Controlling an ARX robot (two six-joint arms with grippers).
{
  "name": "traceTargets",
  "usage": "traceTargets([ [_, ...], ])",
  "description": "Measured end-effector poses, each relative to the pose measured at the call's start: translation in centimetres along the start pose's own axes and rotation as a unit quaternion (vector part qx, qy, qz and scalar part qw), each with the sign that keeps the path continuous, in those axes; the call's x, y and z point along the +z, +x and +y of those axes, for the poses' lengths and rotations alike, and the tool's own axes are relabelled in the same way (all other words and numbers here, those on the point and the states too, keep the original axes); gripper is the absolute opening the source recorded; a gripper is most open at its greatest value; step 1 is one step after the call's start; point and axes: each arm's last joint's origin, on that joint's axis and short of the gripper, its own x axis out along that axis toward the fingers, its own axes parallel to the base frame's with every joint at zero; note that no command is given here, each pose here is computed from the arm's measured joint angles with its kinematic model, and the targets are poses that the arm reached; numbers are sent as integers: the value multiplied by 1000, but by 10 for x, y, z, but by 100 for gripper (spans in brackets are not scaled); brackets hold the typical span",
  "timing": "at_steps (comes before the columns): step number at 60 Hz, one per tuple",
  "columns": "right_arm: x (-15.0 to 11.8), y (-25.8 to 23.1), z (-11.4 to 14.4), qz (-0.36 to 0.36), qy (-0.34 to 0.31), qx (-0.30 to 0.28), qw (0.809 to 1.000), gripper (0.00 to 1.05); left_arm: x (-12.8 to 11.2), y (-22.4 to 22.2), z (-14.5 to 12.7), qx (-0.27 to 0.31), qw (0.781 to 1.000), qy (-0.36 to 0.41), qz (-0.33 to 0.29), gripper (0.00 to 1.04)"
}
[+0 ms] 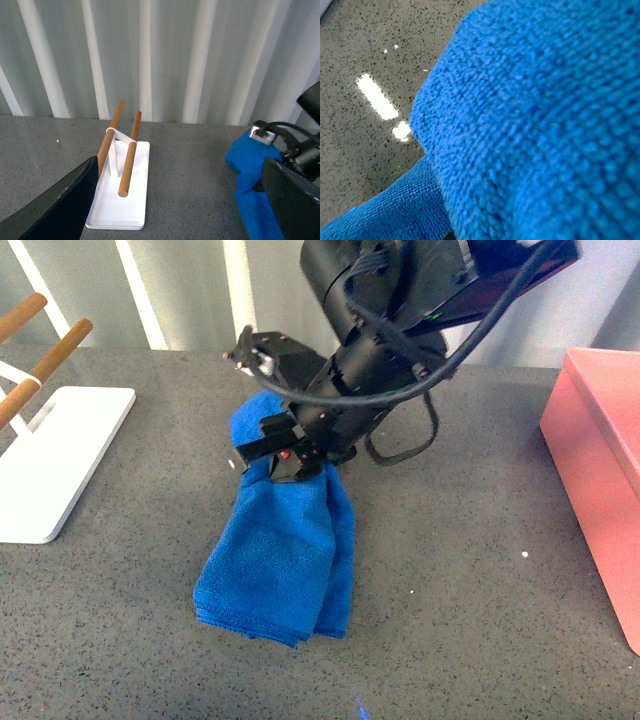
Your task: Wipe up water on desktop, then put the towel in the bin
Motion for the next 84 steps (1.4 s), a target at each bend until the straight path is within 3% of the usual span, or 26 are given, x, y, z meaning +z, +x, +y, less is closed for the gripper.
traceTargets([
  [38, 21, -120, 10, -68, -10, -59, 996, 5, 0, 0, 0, 0, 1000, 0, 0, 98],
  [51, 28, -151, 1, -68, 7, -125, 990, 5, 0, 0, 0, 0, 1000, 0, 0, 98],
  [68, 21, -194, -21, -60, 45, -251, 965, 5, 0, 0, 0, 0, 1000, 0, 0, 98],
  [75, 13, -230, -26, -61, 69, -317, 944, 5, 0, 0, 0, 0, 1000, 0, 0, 98],
  [84, -3, -268, -30, -64, 104, -362, 924, 5, 0, 0, 0, 0, 1000, 0, 0, 98],
])
